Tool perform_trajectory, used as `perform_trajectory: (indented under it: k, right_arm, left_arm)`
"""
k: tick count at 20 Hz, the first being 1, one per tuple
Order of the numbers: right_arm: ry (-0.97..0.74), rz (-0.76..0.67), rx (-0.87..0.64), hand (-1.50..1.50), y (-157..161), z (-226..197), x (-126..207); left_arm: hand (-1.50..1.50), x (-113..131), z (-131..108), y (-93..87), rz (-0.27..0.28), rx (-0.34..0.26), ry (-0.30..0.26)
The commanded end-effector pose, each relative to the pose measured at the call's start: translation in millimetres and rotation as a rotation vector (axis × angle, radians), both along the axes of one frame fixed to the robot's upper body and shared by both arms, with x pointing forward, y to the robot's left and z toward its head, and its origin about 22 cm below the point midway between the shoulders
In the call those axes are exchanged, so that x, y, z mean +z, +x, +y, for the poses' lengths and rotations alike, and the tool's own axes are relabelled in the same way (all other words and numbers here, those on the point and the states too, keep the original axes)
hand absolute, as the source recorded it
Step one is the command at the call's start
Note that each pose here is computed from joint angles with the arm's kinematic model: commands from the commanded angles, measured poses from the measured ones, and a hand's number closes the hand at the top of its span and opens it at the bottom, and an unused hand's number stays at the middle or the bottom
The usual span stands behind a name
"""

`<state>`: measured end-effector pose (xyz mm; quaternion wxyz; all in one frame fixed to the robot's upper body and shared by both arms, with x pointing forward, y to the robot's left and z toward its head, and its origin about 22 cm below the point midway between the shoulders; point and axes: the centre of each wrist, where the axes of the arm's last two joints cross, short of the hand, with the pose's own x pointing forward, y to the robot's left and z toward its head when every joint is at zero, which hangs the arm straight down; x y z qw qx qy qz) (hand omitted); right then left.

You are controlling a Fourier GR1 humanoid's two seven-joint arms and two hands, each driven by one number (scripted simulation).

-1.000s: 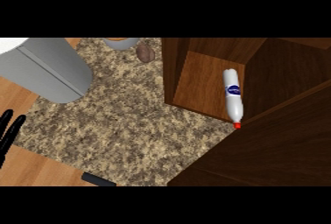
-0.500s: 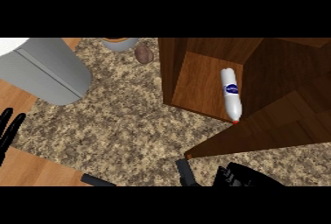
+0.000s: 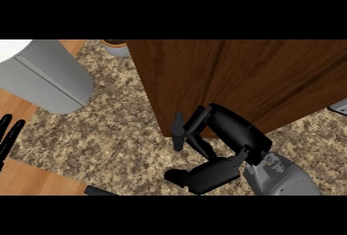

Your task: Pick up the bottled water, place it into the cabinet and close the cabinet

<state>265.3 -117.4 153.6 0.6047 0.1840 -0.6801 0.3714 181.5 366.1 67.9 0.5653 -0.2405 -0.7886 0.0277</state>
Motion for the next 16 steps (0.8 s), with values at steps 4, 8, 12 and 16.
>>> perform_trajectory:
  k: [4, 8, 12, 16]
  right_arm:
    - [0.068, 0.018, -0.245, 1.5, 59, 38, 29]
    - [0.092, 0.019, -0.33, 1.5, 85, 49, 42]
    - [0.174, 0.068, -0.419, -1.5, 96, 47, 44]
    - [0.213, 0.117, -0.441, -1.5, 101, 54, 44]
  left_arm:
    - [-1.5, -3, 8, -1.5, 0.012, 0.018, -0.009]
    - [-1.5, -6, 13, -2.2, 0.006, 0.037, -0.015]
    - [-1.5, -9, 11, -6.3, 0.008, 0.026, -0.025]
    - [-1.5, -10, 15, -7.9, 0.006, 0.05, -0.025]
